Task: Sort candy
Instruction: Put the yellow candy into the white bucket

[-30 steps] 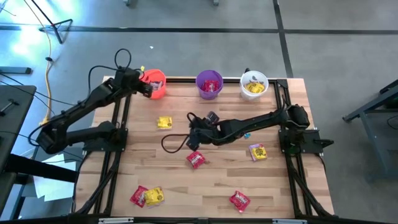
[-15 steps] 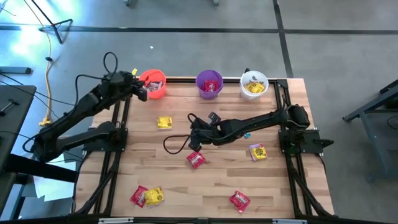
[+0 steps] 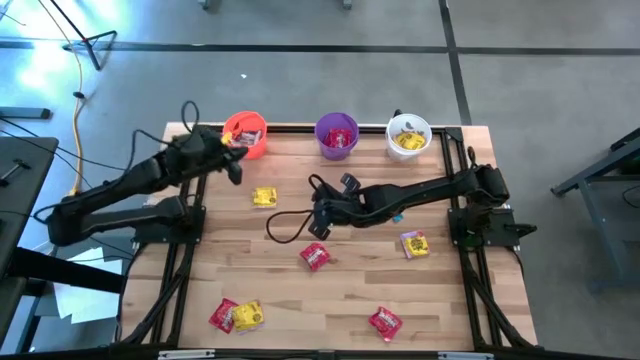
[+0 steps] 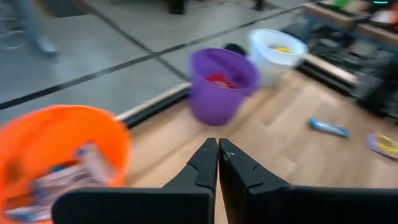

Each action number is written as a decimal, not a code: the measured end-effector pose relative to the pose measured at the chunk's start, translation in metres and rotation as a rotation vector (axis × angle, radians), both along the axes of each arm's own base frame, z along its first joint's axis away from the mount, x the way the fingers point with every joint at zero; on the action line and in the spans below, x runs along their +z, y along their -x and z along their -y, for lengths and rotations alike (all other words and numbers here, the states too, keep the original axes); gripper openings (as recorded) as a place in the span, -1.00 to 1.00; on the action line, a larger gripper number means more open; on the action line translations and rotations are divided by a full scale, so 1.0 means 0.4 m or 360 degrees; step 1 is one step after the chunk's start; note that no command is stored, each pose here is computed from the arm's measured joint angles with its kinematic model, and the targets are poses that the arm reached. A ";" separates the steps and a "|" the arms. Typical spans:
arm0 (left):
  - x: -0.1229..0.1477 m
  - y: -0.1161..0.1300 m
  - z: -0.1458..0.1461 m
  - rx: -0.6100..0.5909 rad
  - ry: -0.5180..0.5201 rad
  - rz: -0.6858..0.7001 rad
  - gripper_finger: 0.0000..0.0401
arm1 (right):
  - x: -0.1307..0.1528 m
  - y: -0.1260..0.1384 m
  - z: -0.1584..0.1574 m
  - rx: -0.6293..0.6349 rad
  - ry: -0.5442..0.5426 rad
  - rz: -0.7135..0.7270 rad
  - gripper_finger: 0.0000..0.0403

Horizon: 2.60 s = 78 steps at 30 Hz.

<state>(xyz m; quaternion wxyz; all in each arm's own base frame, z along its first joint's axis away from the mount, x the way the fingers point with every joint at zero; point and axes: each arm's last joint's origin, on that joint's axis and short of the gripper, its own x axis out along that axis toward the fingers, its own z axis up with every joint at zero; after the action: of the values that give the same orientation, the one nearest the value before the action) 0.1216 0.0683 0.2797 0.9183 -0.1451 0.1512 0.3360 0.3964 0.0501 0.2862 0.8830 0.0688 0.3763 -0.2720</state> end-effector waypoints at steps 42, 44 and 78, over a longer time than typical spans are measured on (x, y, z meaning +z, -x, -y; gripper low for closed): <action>-0.194 -0.077 0.165 -0.0575 0.0143 0.0136 -1.00 | -0.204 0.458 -0.117 -0.0415 -0.1047 -0.0528 -0.94; -0.196 -0.079 0.165 -0.0564 0.0141 0.0131 -1.00 | -0.221 0.474 -0.123 -0.0464 -0.1053 -0.0562 -0.85; -0.213 -0.091 0.162 -0.0473 0.0181 0.0080 -1.00 | -0.344 0.535 -0.100 -0.0745 -0.1047 -0.0564 -0.95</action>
<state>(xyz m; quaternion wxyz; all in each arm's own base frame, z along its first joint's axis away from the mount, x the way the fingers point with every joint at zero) 0.1580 0.0035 0.1945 0.9517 -0.1812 0.1667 0.1835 0.1823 0.0903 0.1484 0.6506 0.3819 0.5628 -0.3380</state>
